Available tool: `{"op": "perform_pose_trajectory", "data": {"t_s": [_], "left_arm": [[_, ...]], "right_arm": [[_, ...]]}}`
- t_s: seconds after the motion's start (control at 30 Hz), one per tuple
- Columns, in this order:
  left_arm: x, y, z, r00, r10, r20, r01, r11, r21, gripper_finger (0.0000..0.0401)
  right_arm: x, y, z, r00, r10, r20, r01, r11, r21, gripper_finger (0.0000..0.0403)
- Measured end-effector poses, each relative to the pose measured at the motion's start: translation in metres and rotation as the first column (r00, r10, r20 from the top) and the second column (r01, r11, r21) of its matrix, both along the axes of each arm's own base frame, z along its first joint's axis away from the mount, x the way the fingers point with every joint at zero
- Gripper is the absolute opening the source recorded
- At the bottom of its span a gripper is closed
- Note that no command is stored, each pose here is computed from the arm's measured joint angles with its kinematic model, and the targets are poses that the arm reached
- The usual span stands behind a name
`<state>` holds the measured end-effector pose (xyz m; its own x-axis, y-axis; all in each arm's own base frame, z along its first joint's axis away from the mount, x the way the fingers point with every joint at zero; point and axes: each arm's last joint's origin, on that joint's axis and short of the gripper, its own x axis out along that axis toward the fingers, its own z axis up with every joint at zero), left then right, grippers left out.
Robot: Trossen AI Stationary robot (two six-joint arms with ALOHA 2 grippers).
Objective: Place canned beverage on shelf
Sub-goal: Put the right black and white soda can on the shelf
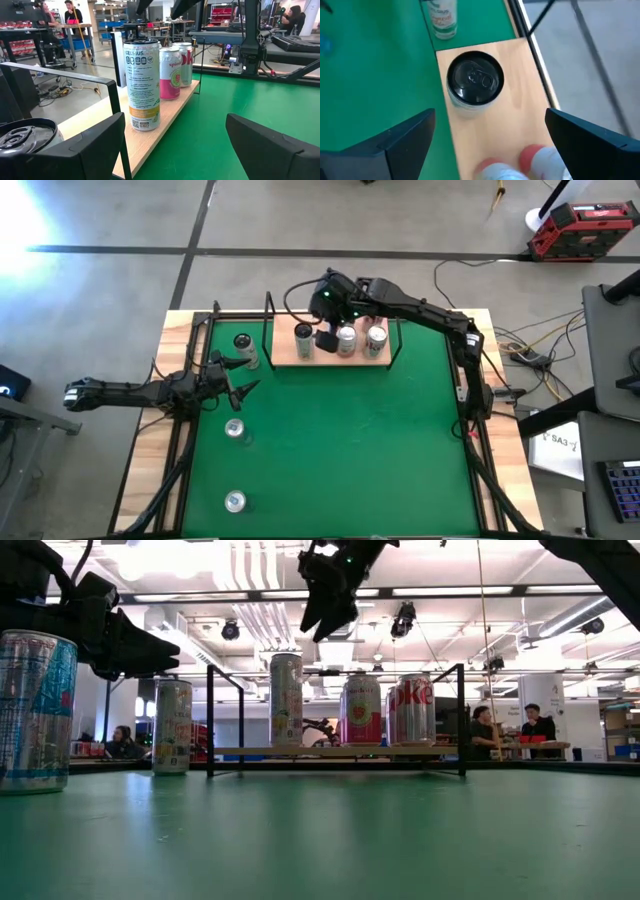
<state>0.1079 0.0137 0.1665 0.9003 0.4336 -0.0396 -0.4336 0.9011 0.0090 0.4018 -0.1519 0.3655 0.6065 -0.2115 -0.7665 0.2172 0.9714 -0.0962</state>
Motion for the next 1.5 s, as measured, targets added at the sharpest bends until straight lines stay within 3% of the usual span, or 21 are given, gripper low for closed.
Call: {"op": "perform_pose_trajectory", "data": {"t_s": [0.27, 0.5, 0.73, 0.97, 1.5], "left_arm": [[0.0, 0.0, 0.0, 1.0, 0.0, 0.0, 0.0, 1.0, 0.0, 0.0332], [0.0, 0.0, 0.0, 1.0, 0.0, 0.0, 0.0, 1.0, 0.0, 0.0332], [0.0, 0.0, 0.0, 1.0, 0.0, 0.0, 0.0, 1.0, 0.0, 0.0332], [0.0, 0.0, 0.0, 1.0, 0.0, 0.0, 0.0, 1.0, 0.0, 0.0332], [0.0, 0.0, 0.0, 1.0, 0.0, -0.001, 0.0, 1.0, 0.0, 0.0332]], "right_arm": [[0.004, -0.001, 0.004, 0.984, -0.149, 0.094, 0.137, 0.983, 0.123, 0.0368], [0.01, 0.015, 0.004, 0.996, 0.05, 0.076, -0.052, 0.999, 0.015, 0.0368], [0.013, 0.017, -0.009, 0.971, 0.241, 0.003, -0.239, 0.965, -0.105, 0.0368], [0.019, 0.011, -0.019, 0.961, 0.277, 0.014, -0.272, 0.948, -0.164, 0.0368], [0.033, -0.008, -0.044, 0.962, 0.271, 0.037, -0.262, 0.953, -0.15, 0.0368]]}}
